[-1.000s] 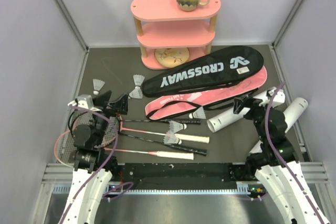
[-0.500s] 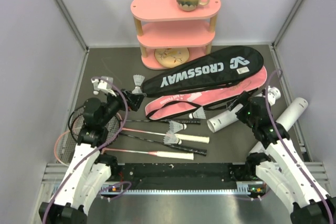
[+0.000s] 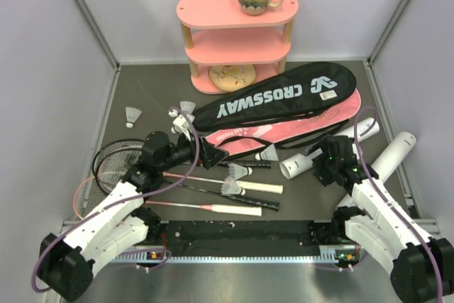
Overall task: Pack up the badminton gear
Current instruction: Open the lid of the shuttle tube.
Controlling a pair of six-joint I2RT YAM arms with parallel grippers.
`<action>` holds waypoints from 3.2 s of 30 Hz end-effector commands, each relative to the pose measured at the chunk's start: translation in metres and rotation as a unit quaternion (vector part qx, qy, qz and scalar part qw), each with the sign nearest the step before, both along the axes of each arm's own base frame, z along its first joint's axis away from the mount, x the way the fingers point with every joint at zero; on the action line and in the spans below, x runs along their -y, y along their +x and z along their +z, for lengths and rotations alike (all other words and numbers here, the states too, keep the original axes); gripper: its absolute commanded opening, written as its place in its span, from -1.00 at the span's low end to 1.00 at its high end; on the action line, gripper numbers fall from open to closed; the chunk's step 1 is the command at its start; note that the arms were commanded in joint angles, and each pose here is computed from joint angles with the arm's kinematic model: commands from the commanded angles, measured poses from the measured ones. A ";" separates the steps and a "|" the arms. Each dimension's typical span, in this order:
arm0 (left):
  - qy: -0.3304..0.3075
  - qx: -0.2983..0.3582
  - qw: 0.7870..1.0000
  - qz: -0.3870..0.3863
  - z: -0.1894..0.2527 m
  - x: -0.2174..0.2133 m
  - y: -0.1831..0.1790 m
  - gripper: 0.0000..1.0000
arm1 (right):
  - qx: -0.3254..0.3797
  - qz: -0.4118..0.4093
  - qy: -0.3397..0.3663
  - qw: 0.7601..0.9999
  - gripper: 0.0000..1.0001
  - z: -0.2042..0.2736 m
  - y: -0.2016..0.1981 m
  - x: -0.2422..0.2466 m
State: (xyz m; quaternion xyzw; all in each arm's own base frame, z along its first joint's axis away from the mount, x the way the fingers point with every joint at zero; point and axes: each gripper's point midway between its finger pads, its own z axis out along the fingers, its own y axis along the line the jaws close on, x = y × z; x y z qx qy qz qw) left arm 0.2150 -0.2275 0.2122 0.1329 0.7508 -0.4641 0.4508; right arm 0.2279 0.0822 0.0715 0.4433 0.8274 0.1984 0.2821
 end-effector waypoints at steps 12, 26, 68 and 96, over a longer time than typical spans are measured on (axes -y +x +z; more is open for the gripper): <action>-0.023 0.010 0.998 -0.057 0.006 0.061 -0.016 0.73 | -0.006 -0.042 0.075 0.996 0.72 -0.029 0.010 -0.013; -0.049 -0.007 0.994 -0.100 0.003 0.118 -0.029 0.35 | 0.073 -0.064 0.162 0.982 -0.04 0.000 0.017 -0.020; 0.015 -0.048 0.998 -0.028 -0.028 0.228 -0.008 0.41 | 0.148 -0.107 0.296 0.938 -0.18 0.076 0.032 -0.031; 0.013 -0.026 0.999 -0.035 -0.024 0.221 -0.015 -1.00 | 0.149 -0.119 0.288 0.938 -0.35 0.072 0.033 -0.030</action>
